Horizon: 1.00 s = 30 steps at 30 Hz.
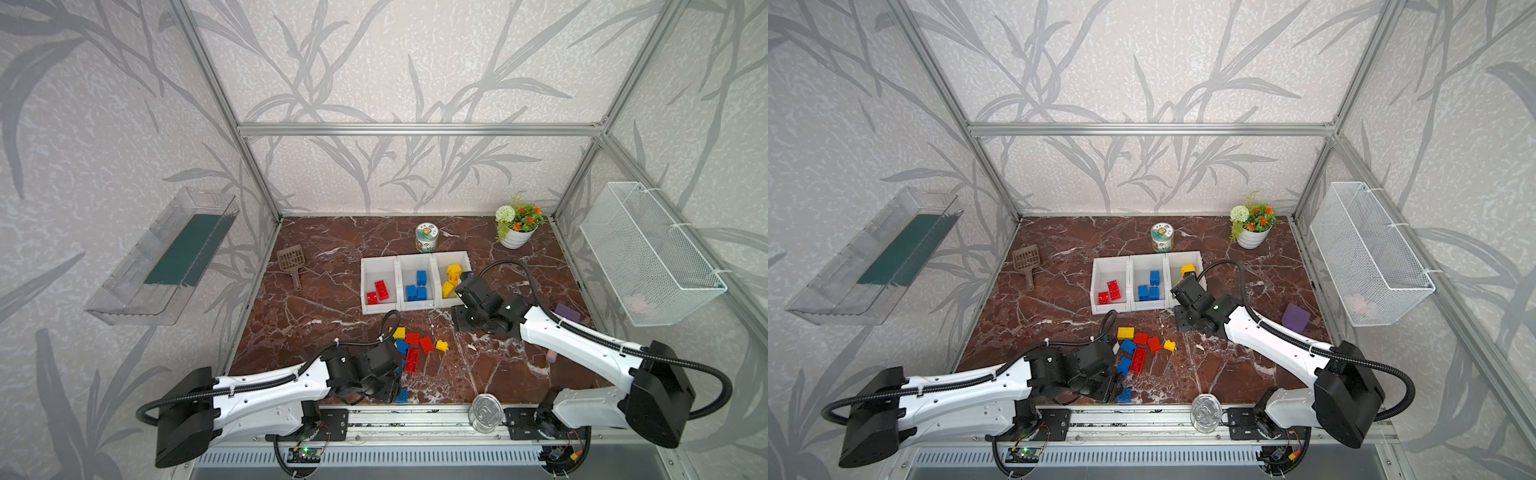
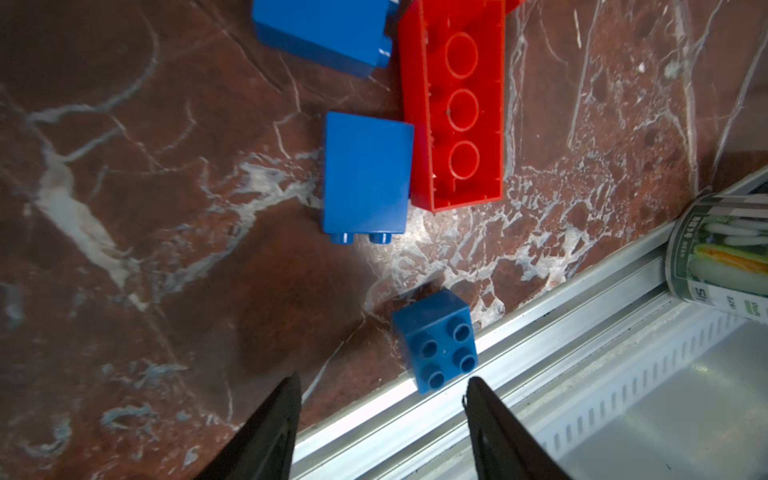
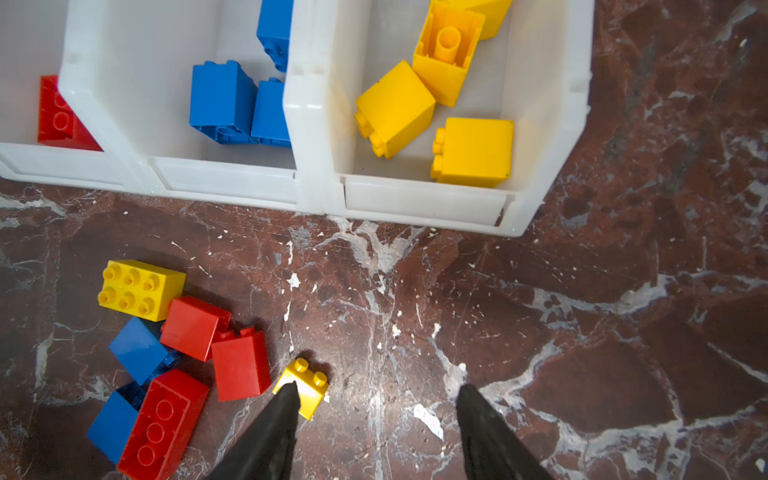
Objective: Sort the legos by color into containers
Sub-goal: 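Withdraw the right gripper while the left gripper grasps a small blue brick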
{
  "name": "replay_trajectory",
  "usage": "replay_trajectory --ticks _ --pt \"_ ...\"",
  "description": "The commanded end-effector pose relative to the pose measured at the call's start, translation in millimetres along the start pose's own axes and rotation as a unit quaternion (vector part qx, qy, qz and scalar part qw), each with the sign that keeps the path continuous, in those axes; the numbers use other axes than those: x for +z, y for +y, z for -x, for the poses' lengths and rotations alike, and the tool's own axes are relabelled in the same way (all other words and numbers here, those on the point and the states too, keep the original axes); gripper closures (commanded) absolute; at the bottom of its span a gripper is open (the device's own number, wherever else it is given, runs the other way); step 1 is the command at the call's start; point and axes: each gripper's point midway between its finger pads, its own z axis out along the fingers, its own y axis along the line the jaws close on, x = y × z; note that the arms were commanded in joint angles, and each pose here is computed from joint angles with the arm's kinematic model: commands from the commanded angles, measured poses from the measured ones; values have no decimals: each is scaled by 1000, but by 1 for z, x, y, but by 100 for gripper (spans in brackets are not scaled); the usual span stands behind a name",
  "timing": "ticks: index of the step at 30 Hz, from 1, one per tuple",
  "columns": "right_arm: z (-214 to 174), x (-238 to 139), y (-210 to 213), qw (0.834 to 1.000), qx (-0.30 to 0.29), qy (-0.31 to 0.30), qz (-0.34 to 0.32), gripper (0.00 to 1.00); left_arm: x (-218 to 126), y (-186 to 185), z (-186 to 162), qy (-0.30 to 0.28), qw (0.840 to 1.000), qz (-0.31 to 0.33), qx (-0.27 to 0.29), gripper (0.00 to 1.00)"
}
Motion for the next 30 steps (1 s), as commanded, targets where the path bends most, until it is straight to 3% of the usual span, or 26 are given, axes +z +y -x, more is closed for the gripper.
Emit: replay_trajectory --ticks 1,21,25,30 --pt "0 -7 -6 1000 16 -19 0 38 -2 -16 6 2 1000 -8 -17 34" --pt "-23 -15 -39 998 36 -53 -19 38 28 -30 -4 74 996 42 -1 36" --pt "-26 -16 -41 998 41 -52 -21 38 30 -26 -7 84 995 58 2 41" --pt "-26 -17 -43 998 42 -51 -24 38 34 -24 -10 92 993 68 7 55"
